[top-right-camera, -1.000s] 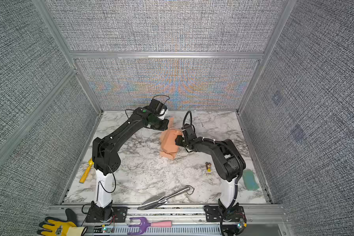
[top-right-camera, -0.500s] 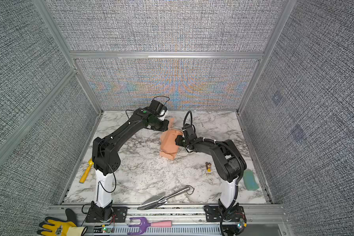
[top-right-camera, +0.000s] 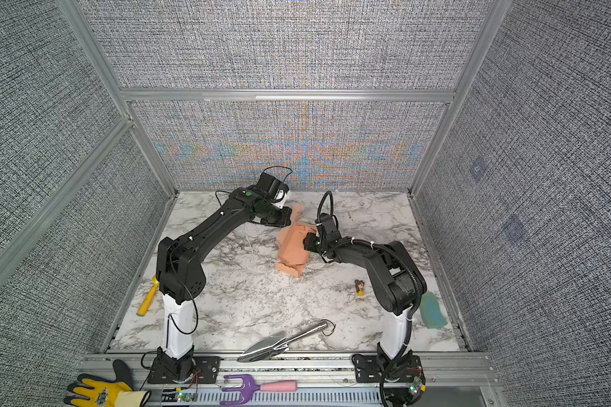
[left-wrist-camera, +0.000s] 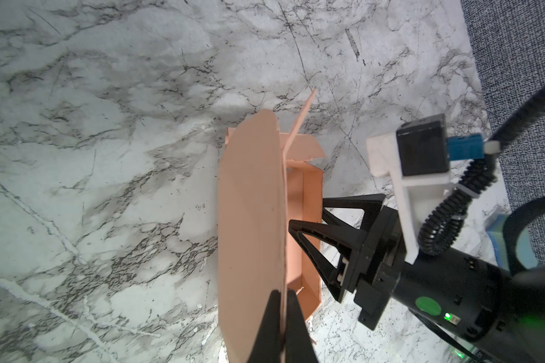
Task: Assemble paper box
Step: First fold the bottom flaps of a flat cardboard box at the center of the table.
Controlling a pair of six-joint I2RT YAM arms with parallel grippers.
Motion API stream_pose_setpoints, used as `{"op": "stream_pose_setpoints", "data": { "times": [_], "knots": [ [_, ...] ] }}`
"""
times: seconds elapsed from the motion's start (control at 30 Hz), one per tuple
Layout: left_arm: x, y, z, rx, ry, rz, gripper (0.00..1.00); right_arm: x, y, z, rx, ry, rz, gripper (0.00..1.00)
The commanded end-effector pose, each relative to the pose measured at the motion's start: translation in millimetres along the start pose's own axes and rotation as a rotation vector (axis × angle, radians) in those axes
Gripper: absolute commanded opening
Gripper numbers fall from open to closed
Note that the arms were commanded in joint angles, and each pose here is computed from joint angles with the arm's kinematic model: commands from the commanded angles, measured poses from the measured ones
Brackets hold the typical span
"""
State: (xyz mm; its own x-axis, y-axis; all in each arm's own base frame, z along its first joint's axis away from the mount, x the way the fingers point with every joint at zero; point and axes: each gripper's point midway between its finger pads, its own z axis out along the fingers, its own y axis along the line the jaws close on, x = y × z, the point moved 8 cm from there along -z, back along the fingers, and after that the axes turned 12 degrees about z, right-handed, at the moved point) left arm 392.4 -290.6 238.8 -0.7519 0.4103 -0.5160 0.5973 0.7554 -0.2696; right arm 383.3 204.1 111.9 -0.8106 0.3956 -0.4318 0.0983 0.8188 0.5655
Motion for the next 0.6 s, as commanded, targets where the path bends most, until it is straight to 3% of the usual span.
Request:
{"op": "stream_pose_setpoints", "data": {
  "times": [0.0, 0.17, 0.57],
  "knots": [
    [-7.2, -5.8, -6.6, 0.047, -0.046, 0.004, 0.00, -1.9, 5.6, -0.1, -0.020, -0.010, 0.008, 0.52],
    [-8.1, -7.0, -6.9, 0.063, -0.053, 0.002, 0.00, 0.0, 1.7, 3.1, 0.006, -0.002, 0.007, 0.50],
    [-7.4, -6.4, -1.9, 0.069, -0.059, -0.005, 0.00, -0.1, -1.2, 2.9, 0.075, -0.009, 0.019, 0.32]
  ]
}}
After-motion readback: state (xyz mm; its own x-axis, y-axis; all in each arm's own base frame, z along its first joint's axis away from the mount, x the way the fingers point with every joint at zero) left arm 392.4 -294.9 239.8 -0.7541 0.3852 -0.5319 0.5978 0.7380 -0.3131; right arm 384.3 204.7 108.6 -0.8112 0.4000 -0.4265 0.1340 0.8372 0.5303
